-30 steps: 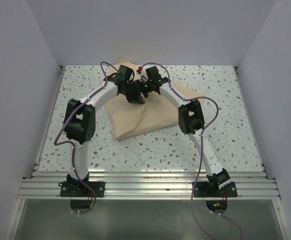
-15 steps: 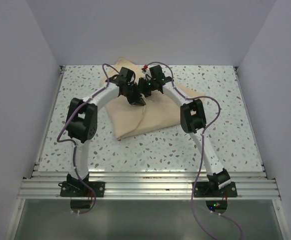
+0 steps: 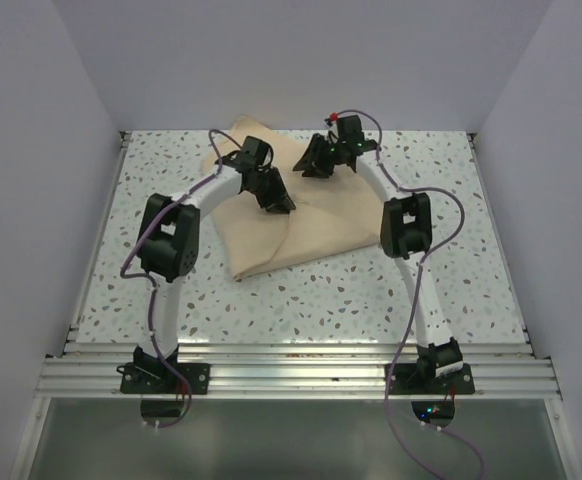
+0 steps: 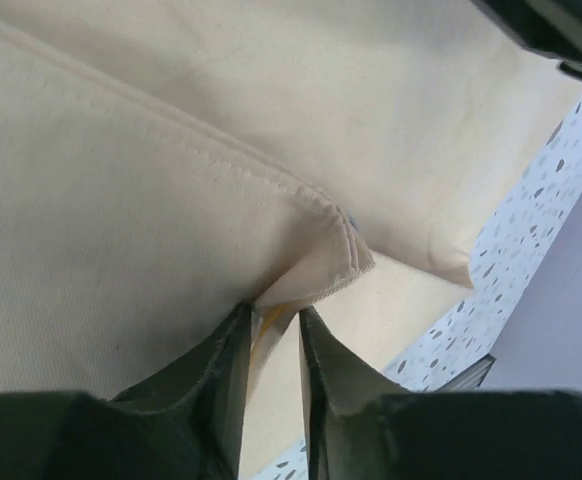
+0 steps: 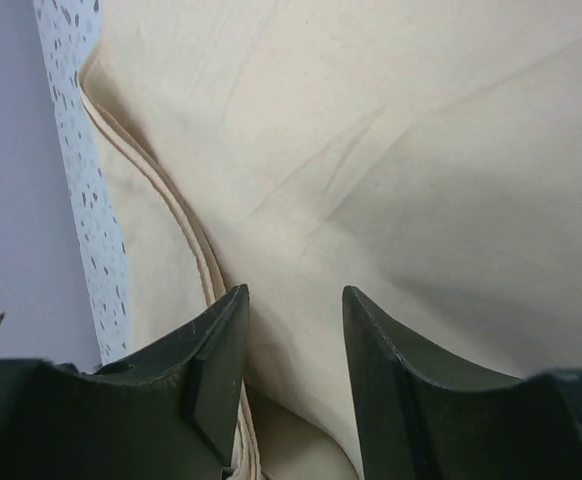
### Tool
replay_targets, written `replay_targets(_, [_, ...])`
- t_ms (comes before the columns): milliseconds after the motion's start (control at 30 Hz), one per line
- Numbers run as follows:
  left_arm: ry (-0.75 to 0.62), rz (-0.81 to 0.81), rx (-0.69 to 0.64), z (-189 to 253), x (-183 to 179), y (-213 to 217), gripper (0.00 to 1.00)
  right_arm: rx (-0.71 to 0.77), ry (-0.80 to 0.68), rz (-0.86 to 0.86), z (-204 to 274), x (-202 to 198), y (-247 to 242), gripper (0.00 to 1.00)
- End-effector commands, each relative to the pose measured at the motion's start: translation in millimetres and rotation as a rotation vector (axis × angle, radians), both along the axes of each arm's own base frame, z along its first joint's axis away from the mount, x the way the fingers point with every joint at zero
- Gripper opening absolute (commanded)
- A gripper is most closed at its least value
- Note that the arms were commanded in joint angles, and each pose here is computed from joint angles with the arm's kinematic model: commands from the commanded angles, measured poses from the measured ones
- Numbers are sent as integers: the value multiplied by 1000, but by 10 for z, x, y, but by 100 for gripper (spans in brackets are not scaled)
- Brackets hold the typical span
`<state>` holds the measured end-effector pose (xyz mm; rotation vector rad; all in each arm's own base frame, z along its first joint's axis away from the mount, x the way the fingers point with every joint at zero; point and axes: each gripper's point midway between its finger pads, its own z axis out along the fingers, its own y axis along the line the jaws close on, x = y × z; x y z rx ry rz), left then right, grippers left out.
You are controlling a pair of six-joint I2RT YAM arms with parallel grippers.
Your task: Prepare the surgical pack
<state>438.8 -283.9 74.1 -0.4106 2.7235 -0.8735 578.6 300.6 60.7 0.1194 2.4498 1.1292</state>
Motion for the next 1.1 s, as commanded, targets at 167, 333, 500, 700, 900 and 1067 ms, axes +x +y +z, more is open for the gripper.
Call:
replay_targets(167, [-138,-38,-81,466,309,-103,42,-81,-118,-56,1085,-105,-508,47])
replay_targets(333, [-231,-33,-80,895,351,92,45,-179,-106,-58,1156,-267,-834,47])
replay_targets(500, [-244,-47,-40,999,225,234,45,-251,-41,-40,1153,-598,-1016,47])
replay_targets(700, [-215,-88,-93,842,109,155,19,-247,36,7,1062,-1075,-1076,40])
replay_targets(900, [-168,-123,-110,614,104,-26,5,-339,105,79,765,-1748,-1087,13])
replay_targets(1067, [-131,-130,-104,379,150,-57,3,-454,138,160,602,-2167,-1059,1])
